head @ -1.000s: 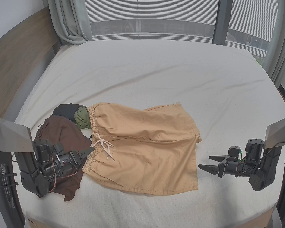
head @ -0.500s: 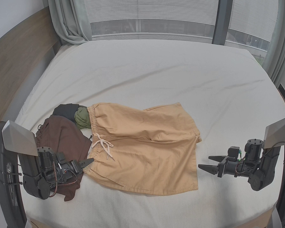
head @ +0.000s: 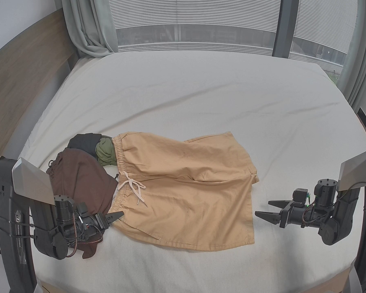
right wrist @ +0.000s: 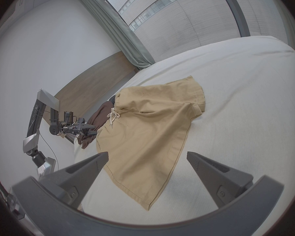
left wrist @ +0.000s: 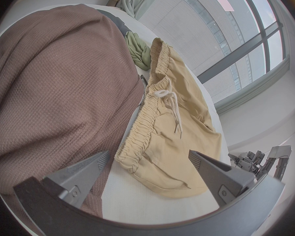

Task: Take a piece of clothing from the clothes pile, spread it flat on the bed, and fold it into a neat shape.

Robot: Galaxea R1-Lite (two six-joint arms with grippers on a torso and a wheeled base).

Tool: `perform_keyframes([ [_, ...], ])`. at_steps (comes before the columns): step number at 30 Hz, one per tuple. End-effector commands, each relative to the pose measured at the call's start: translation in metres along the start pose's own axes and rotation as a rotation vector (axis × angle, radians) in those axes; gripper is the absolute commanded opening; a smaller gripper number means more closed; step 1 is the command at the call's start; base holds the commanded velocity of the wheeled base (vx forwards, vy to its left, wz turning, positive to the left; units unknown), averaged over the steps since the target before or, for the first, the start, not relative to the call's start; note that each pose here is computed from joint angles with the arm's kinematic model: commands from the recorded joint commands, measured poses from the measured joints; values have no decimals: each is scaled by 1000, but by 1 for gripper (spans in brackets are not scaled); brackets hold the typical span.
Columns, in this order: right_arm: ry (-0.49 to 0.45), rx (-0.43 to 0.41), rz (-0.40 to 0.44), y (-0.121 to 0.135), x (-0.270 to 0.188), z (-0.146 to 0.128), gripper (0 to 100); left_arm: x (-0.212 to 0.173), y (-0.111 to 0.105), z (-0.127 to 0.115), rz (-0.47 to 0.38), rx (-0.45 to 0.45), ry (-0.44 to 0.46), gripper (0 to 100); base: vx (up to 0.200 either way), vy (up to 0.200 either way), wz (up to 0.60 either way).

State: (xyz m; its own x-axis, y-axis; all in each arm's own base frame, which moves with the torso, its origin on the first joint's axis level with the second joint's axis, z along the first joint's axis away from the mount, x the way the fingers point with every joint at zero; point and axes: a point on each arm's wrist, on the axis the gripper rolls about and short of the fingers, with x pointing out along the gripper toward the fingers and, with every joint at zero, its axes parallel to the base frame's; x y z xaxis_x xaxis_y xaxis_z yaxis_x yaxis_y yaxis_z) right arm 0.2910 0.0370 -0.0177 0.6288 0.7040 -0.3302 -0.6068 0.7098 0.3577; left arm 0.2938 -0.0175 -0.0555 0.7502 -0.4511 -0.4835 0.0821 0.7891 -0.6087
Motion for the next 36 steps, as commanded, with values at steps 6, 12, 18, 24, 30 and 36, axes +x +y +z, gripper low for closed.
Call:
perform_keyframes([
  [6,4,3,0,0,1,-2,100,5,1,1,-5,-1,-4,100,0,0,0],
  [12,5,4,0,0,0,-2,100,9,3,1,-6,1,-8,0,0,0,0],
  [18,30,20,-4,-3,0,-10,100,9,3,1,-7,1,-9,0,0,0,0],
  [24,82,24,3,3,-4,-23,100,9,3,1,-8,1,-9,0,0,0,0],
  [30,139,77,4,10,-12,-36,100,9,3,1,-8,3,-9,0,0,0,0],
  [36,200,129,31,14,-17,-51,100,9,3,2,-9,4,-11,0,0,0,0],
])
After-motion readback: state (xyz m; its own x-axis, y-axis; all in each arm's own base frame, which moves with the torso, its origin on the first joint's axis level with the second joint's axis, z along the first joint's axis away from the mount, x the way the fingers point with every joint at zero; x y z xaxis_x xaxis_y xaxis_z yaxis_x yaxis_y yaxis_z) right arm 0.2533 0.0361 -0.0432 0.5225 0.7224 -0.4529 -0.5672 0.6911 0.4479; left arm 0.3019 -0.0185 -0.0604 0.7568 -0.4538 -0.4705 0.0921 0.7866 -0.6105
